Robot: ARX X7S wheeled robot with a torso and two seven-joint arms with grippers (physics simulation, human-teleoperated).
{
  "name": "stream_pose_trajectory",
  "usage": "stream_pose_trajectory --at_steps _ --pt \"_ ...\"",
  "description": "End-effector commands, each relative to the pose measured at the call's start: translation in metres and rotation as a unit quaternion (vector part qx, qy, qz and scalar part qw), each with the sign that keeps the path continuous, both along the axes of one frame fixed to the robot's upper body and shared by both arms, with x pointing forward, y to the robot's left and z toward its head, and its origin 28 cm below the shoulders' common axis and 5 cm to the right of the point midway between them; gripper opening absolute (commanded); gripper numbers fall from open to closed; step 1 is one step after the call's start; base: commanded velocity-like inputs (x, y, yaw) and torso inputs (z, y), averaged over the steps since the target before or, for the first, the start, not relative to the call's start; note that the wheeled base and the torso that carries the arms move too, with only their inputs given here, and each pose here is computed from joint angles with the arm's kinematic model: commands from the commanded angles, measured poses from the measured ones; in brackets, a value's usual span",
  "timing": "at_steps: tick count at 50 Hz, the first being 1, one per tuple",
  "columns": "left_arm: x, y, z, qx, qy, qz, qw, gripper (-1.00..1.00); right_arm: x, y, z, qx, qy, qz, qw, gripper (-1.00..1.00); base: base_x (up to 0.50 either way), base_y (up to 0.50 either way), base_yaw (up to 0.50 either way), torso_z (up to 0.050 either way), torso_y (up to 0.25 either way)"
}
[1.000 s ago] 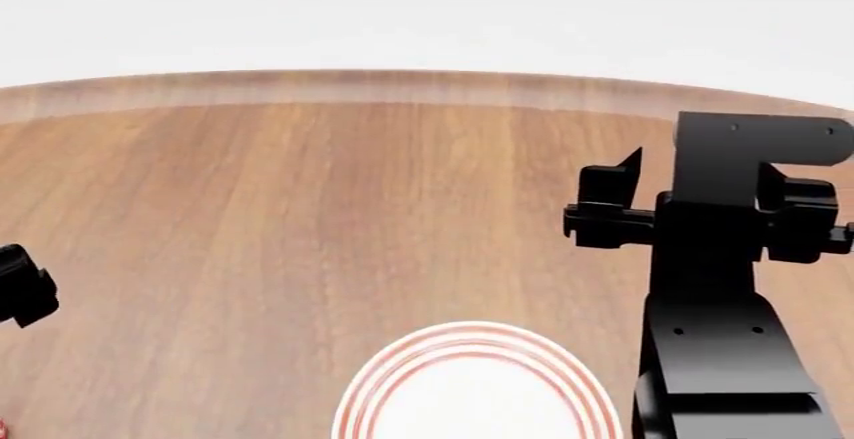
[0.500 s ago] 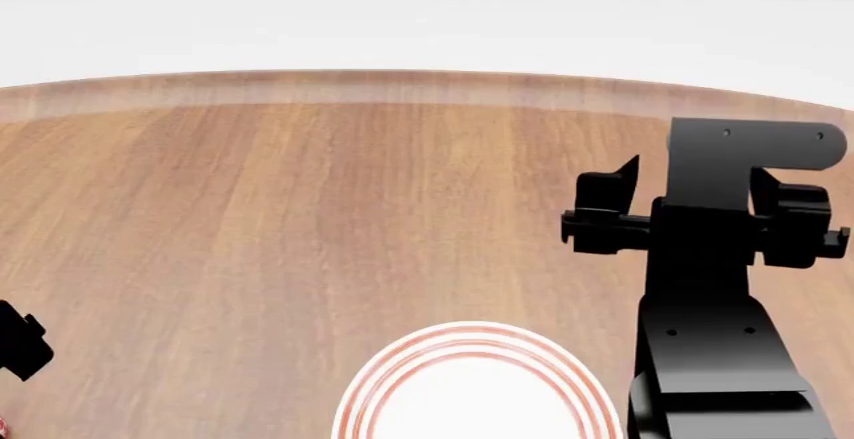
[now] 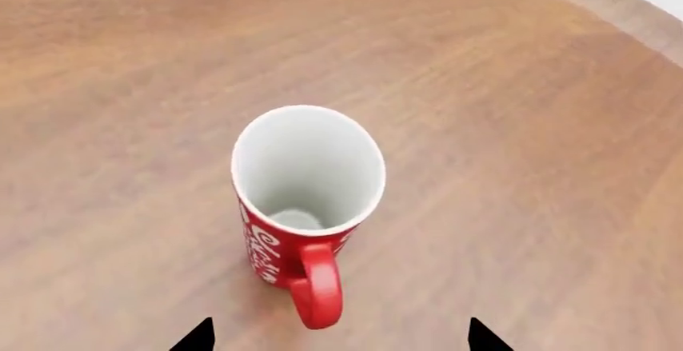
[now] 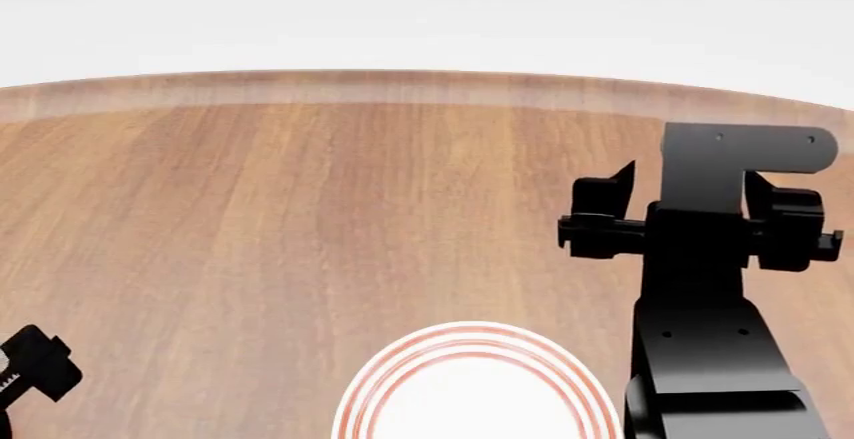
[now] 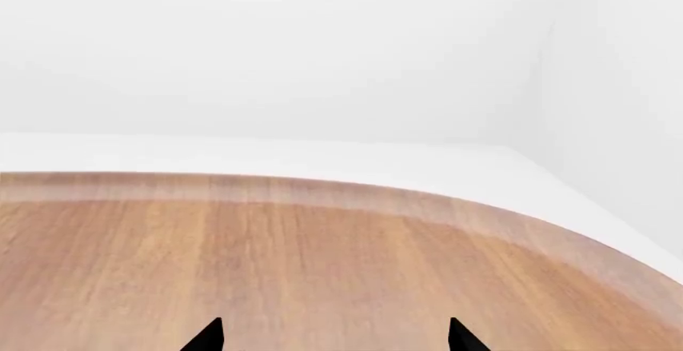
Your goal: Pick up the red mug and put it on the plate
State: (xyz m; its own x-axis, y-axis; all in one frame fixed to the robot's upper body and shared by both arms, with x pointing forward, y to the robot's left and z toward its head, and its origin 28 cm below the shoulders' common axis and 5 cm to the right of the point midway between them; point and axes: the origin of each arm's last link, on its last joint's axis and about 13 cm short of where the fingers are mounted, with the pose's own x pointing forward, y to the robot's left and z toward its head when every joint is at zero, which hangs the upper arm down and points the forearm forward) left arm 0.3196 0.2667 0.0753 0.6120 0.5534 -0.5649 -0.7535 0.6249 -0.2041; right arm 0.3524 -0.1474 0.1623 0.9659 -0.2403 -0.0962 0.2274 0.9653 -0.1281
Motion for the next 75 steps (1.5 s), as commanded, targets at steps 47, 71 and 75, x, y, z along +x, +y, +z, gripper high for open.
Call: stream_pose_trajectory --at_steps 47,71,75 --pt "0.023 0.026 -0.059 0.008 0.064 -0.017 0.998 -1.00 0.000 0.003 -0.010 -0.001 0.008 0.006 1.000 1.00 0.00 0.00 0.00 0.000 0.000" --pt "0.009 -0.004 -0.020 0.106 -0.014 -0.390 0.915 -1.00 0.001 0.004 -0.010 0.000 0.008 0.008 1.000 1.00 0.00 0.00 0.00 -0.001 0.000" --pt "0.012 -0.016 -0.015 0.112 -0.021 -0.447 0.887 -1.00 0.000 0.005 -0.010 0.000 0.009 0.008 1.000 1.00 0.00 0.00 0.00 0.000 0.000"
